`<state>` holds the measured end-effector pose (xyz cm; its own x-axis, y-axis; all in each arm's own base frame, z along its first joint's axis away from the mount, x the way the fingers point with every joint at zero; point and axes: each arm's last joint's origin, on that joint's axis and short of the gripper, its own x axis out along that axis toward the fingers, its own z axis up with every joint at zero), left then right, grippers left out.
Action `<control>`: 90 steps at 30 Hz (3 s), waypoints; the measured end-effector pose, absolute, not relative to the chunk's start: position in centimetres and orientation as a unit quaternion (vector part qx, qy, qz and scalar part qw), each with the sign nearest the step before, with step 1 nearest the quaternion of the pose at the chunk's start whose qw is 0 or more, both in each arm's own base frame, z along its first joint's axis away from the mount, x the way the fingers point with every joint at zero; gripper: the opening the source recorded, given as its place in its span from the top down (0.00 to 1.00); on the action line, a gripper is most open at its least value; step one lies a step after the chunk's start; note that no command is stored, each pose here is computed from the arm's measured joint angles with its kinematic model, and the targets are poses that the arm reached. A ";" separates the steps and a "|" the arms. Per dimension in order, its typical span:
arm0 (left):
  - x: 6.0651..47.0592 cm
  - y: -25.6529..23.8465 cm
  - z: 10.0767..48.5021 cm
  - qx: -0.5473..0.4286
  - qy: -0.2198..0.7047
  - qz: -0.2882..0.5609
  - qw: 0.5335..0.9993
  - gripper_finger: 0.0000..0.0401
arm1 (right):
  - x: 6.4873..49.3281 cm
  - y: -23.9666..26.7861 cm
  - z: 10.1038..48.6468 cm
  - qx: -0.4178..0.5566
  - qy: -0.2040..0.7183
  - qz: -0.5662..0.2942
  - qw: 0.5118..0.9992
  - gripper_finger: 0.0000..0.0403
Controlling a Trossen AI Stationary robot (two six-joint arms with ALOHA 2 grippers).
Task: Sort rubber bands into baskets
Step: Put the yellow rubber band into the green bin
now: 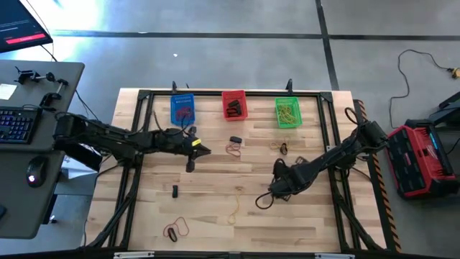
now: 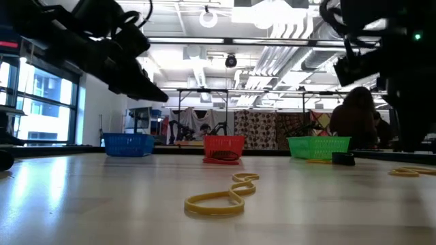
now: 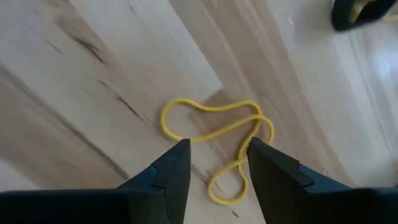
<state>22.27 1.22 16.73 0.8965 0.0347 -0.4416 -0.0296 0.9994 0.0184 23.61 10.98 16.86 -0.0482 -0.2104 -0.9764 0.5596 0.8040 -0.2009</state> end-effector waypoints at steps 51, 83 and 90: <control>23.0 1.6 17.7 0.021 0.070 0.080 0.994 0.95 | 26.4 7.9 17.6 0.161 0.639 -0.276 0.699 0.78; 25.0 2.3 13.9 0.028 0.104 0.175 0.979 0.95 | 28.4 5.8 16.0 0.134 0.592 -0.191 0.771 1.00; 25.0 2.3 13.8 0.030 0.108 0.175 0.978 0.95 | 30.5 4.7 19.2 0.099 0.555 -0.201 0.801 1.00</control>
